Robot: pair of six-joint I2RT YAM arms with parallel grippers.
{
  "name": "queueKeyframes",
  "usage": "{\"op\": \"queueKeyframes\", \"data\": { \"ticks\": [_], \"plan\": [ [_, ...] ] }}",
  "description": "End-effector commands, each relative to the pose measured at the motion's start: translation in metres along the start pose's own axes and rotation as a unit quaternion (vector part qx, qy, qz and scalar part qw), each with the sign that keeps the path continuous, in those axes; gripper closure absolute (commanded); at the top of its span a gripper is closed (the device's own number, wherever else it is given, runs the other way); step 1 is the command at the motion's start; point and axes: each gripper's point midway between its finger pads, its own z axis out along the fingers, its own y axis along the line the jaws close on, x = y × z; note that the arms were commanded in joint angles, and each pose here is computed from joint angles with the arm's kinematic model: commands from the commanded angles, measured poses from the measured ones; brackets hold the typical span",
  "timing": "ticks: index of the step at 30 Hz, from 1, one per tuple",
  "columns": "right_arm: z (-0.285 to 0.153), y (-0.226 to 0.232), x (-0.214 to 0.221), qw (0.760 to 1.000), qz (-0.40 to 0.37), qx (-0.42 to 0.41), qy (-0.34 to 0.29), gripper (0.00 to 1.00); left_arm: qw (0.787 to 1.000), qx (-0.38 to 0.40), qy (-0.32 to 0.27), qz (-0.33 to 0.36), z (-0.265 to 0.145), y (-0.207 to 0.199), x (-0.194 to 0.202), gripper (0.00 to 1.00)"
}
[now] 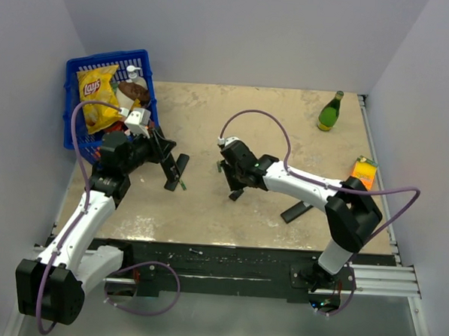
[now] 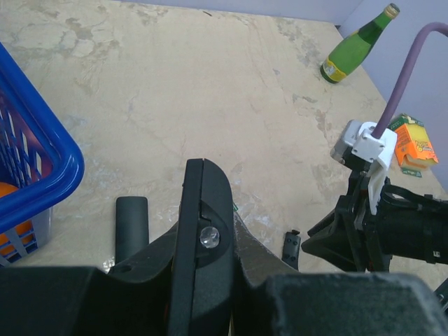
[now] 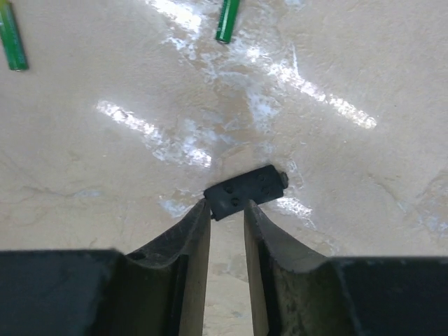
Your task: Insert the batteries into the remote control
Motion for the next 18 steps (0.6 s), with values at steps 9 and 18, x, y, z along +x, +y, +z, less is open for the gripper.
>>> {"op": "queueKeyframes", "data": {
  "ticks": [9, 18],
  "plan": [
    [0.013, -0.033, 0.014, 0.998, 0.058, -0.026, -0.01, 0.6, 1.0, 0.023, -0.017, 0.006, 0.003, -0.005, -0.008, 1.0],
    [0.03, -0.036, 0.024, 0.997, 0.064, -0.035, -0.005, 0.62, 0.999, 0.038, -0.009, -0.001, 0.005, -0.009, -0.004, 1.0]
  ]
}}
